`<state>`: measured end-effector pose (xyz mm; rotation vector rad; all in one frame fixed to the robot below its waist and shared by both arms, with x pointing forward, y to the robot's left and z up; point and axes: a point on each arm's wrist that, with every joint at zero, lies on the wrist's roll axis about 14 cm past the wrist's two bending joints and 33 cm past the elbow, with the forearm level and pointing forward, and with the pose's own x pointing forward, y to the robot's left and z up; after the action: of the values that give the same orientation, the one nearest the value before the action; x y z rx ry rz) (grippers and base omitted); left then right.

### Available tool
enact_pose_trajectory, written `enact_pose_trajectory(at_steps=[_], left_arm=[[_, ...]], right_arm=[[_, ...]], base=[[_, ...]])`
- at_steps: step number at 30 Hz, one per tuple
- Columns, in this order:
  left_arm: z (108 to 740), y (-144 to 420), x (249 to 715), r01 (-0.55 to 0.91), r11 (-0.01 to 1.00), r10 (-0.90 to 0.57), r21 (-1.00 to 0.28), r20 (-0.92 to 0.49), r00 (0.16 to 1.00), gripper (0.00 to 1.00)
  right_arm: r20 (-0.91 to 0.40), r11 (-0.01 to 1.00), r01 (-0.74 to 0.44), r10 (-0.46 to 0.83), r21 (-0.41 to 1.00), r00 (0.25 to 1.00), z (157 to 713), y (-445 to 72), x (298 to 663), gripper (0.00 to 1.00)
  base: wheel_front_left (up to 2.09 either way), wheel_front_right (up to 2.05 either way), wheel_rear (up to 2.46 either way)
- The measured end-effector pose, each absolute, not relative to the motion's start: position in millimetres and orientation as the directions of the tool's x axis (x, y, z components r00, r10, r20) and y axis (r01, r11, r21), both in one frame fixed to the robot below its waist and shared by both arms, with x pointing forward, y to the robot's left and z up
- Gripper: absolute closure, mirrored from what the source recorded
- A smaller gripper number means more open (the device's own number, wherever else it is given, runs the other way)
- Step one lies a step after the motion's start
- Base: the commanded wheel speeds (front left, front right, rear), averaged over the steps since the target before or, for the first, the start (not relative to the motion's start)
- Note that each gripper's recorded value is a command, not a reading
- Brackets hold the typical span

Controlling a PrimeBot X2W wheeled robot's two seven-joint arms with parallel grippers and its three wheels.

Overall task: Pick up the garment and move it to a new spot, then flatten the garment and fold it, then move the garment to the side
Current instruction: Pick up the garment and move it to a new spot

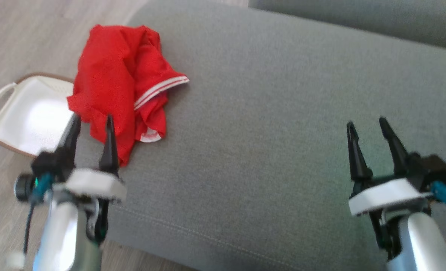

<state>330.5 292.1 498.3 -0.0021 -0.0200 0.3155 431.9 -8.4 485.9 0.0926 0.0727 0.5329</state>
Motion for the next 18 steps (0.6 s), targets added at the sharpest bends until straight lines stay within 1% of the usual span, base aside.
enact_pose_trajectory(at_steps=[4,6,11,16,17,18], left_arm=[[497.1,294.1,365.7,-0.28,0.96,0.28,0.001,0.003,0.96,0.0],[486.9,295.5,382.1,-0.266,0.964,0.266,0.005,-0.036,0.963,0.0],[432.3,301.2,401.9,-0.262,0.965,0.254,-0.004,-0.231,0.939,0.0],[393.5,310.4,417.7,-0.27,0.963,0.247,0.005,-0.42,0.874,0.0],[383.5,310.6,423.6,-0.27,0.963,0.241,0.006,-0.474,0.847,0.0],[377.6,310.3,424.4,-0.273,0.962,0.237,0.002,-0.506,0.829,0.02]], right_arm=[[-0.049,0.859,-0.503,0.509,0.098,0.859,484.1,-5.8,448.1,0.0],[-0.05,0.859,-0.502,0.508,0.098,0.86,482.2,-4.8,456.2,0.0],[-0.111,0.862,-0.497,0.506,0.105,0.855,459.0,-8.8,463.1,0.0],[-0.127,0.863,-0.492,0.503,0.109,0.855,448.4,-11.3,474.6,0.0],[-0.131,0.865,-0.489,0.501,0.113,0.855,445.1,-11.8,478.3,0.0],[-0.132,0.866,-0.488,0.5,0.114,0.856,443.7,-12.3,479.7,0.0]], base=[[0.0,0.0,0.0],[0.0,0.0,0.0],[0.0,0.0,0.0],[0.0,0.0,0.0],[0.0,0.0,0.0],[0.0,0.0,0.0]])
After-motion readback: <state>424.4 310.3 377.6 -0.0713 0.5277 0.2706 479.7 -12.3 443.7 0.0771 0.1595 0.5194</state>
